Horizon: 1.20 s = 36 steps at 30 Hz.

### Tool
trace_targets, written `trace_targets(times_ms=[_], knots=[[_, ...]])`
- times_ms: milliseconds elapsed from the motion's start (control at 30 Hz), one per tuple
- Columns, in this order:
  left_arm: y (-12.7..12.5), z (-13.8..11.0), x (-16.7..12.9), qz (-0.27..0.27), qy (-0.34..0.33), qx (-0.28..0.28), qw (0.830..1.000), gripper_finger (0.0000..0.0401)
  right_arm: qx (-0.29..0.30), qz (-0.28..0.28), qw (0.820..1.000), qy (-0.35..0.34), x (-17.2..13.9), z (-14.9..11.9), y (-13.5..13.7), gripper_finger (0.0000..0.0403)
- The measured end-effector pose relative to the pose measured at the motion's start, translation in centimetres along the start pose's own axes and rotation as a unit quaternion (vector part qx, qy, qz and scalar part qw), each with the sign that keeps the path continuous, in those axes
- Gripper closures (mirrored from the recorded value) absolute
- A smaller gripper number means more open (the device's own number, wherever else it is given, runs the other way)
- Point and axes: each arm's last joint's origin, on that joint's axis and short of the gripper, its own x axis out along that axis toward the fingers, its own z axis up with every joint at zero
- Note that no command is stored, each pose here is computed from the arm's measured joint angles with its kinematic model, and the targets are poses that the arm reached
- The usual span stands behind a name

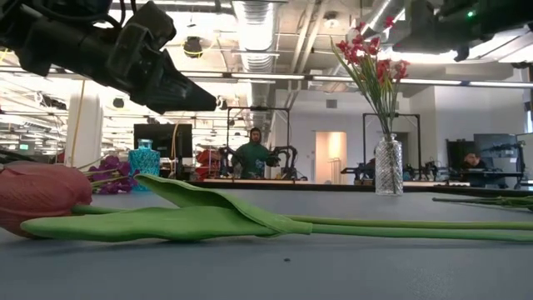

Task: Sort flowers into vase by color
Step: Put the top white tulip into the transparent vase

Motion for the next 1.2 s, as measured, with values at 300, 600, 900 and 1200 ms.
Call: trace_targets(times_ms=[300,600,900,1200], knots=[[0.0,0.0,0.0,-0.002,-0.001,-0.004,1.0,0.0266,-0.016,-0.044,0.999,-0.007,1.4,0.0,-1.5,0.0377],[0.0,0.0,0.0,-0.002,-0.001,-0.001,1.0,0.0266,-0.003,-0.064,0.998,-0.014,2.5,0.0,-2.7,0.0377],[0.0,0.0,0.0,-0.002,-0.001,0.0,1.0,0.0266,-0.007,-0.084,0.996,0.009,4.1,-1.0,-3.1,0.0377],[0.0,0.0,0.0,-0.002,-0.001,0.0,1.0,0.0266,-0.003,-0.091,0.995,0.027,5.3,-1.9,-3.0,0.0377]])
